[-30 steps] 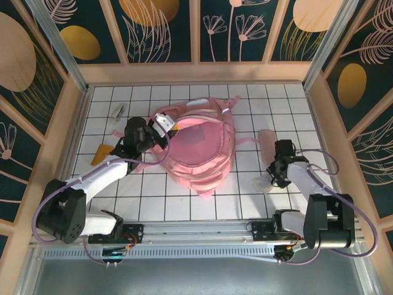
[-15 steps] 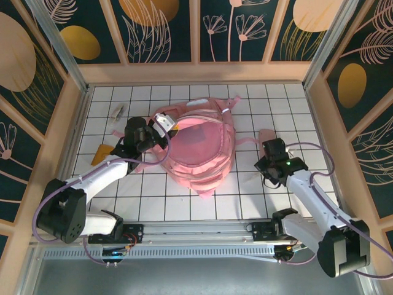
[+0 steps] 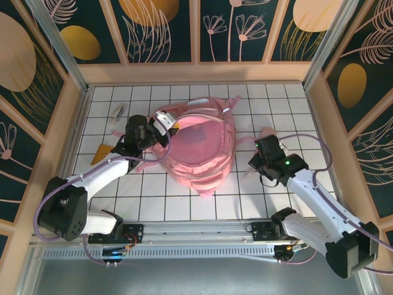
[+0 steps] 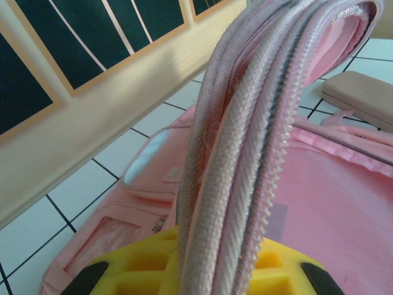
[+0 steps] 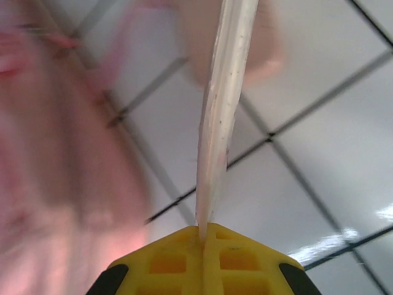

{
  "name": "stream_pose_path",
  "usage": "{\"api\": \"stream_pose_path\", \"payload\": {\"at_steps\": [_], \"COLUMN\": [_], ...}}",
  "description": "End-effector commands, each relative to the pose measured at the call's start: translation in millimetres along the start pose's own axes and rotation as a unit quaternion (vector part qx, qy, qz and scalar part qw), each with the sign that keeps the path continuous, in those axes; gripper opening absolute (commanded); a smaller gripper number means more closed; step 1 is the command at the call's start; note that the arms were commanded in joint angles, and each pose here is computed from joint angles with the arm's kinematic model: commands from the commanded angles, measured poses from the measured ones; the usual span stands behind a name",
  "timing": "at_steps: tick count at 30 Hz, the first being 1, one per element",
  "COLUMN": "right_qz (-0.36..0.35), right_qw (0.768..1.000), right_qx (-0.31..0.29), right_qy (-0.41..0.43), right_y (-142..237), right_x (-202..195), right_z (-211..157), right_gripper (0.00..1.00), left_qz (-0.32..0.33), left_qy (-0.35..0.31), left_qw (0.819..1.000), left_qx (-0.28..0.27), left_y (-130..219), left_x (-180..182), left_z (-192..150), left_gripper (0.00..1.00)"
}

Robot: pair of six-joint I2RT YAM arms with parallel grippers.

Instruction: Pack books, pencil case, and school supplies into a backpack

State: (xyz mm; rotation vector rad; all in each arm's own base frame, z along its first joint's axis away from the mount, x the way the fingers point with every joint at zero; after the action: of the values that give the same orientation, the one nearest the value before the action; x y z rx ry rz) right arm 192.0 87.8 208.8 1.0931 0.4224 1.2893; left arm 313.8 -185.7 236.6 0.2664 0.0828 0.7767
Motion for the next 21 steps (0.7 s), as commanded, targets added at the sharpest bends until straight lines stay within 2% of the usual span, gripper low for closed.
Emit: {"api": "stream_pose_path", "payload": {"at_steps": [1, 4, 6, 9, 15, 19, 21], "right_qz": [0.080, 0.207, 0.294, 0.358, 0.385, 0.361, 0.344], "right_qw": [0.995, 0.975, 0.950, 0.929, 0.919, 0.922, 0.923], "right_qx": [-0.028, 0.037, 0.085, 0.094, 0.026, -0.009, -0.046], "right_qy": [0.053, 0.075, 0.067, 0.021, -0.075, -0.143, -0.167], "right_y": [44.8, 58.4, 63.7, 66.0, 27.5, -4.5, -23.0], "right_x": [40.7, 79.4, 103.4, 124.6, 149.0, 167.8, 175.6], "right_z": [15.7, 10.5, 3.0, 4.4, 21.7, 29.9, 31.3], "right_gripper": [0.00, 0.00, 0.00, 0.00, 0.00, 0.00, 0.00], "left_qz": [-0.008, -0.002, -0.004, -0.018, -0.052, -0.048, -0.044], "left_qy": [-0.008, 0.007, 0.017, 0.029, 0.051, 0.060, 0.061], "left_qw": [0.997, 0.996, 0.995, 0.994, 0.991, 0.989, 0.989], "left_qx": [-0.072, -0.084, -0.094, -0.106, -0.116, -0.125, -0.128], "left_y": [5.8, 8.0, 8.0, 6.0, 0.2, 2.8, 3.8], "left_x": [0.7, 3.3, 3.9, 3.5, 0.6, 1.4, 1.9], "left_z": [51.5, 65.5, 74.9, 86.8, 98.5, 101.8, 103.7], "left_gripper": [0.00, 0.00, 0.00, 0.00, 0.00, 0.00, 0.00]}}
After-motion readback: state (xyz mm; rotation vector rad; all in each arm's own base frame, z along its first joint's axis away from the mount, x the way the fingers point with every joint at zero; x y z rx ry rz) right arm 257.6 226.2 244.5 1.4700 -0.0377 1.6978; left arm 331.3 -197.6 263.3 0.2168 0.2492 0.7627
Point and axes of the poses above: each hand's point on the last joint's axis, 136 mm out from that joint toward the fingers, its own y axis back along the fingers, its own x axis along the line the jaws close on, z = x × y, the point moved 7 cm from there along y, back along the fingers, and after that the axes turned 11 degrees about y, right-handed, at the moved point
